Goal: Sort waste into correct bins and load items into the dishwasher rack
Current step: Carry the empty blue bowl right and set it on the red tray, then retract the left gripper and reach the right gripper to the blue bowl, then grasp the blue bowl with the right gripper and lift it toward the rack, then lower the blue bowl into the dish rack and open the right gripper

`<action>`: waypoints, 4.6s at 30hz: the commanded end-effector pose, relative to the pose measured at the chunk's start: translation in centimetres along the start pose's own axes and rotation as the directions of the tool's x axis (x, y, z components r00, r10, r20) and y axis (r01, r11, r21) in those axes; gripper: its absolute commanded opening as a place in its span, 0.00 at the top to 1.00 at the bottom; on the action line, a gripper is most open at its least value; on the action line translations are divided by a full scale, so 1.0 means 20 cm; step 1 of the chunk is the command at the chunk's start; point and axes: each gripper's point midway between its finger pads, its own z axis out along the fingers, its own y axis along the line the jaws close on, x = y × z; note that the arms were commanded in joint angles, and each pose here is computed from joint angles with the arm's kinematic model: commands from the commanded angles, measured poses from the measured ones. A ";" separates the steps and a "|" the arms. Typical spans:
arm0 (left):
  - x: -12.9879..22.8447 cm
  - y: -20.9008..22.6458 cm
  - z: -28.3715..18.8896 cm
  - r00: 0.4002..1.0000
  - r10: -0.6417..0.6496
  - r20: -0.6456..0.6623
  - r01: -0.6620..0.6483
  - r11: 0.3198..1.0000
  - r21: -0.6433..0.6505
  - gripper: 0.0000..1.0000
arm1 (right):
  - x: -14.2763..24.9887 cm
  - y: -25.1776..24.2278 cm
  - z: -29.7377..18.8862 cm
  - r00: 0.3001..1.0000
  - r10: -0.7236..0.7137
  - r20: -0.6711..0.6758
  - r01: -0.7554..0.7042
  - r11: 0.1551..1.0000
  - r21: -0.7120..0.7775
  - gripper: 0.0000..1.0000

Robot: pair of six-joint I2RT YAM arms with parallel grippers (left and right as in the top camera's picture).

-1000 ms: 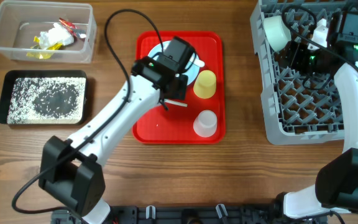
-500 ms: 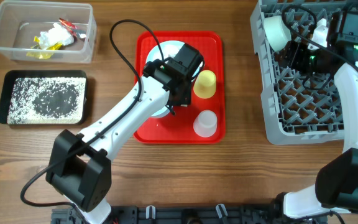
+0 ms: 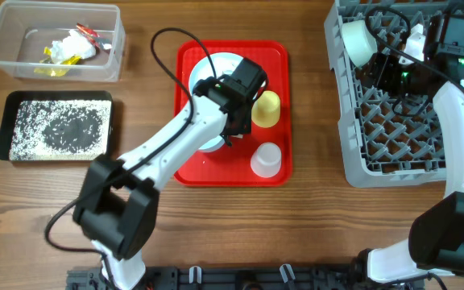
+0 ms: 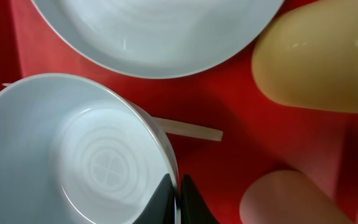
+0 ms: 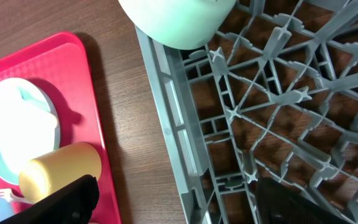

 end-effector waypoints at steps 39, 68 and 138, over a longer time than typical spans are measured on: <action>-0.11 1.41 -0.88 0.766 -0.611 0.200 0.635 0.768 -0.083 0.00 | 0.57 1.38 0.22 0.863 -0.500 0.071 0.503 0.840 -0.205 0.16; -0.11 1.41 -0.88 0.767 -0.612 0.194 0.635 0.768 -0.087 0.00 | 0.99 1.30 0.73 0.734 -0.643 -0.218 0.572 0.758 -0.313 0.96; -0.14 1.42 -0.77 0.773 -0.614 0.156 0.632 0.767 -0.110 0.00 | -0.14 -0.39 -0.13 0.943 -0.298 0.147 -0.029 0.366 0.930 0.96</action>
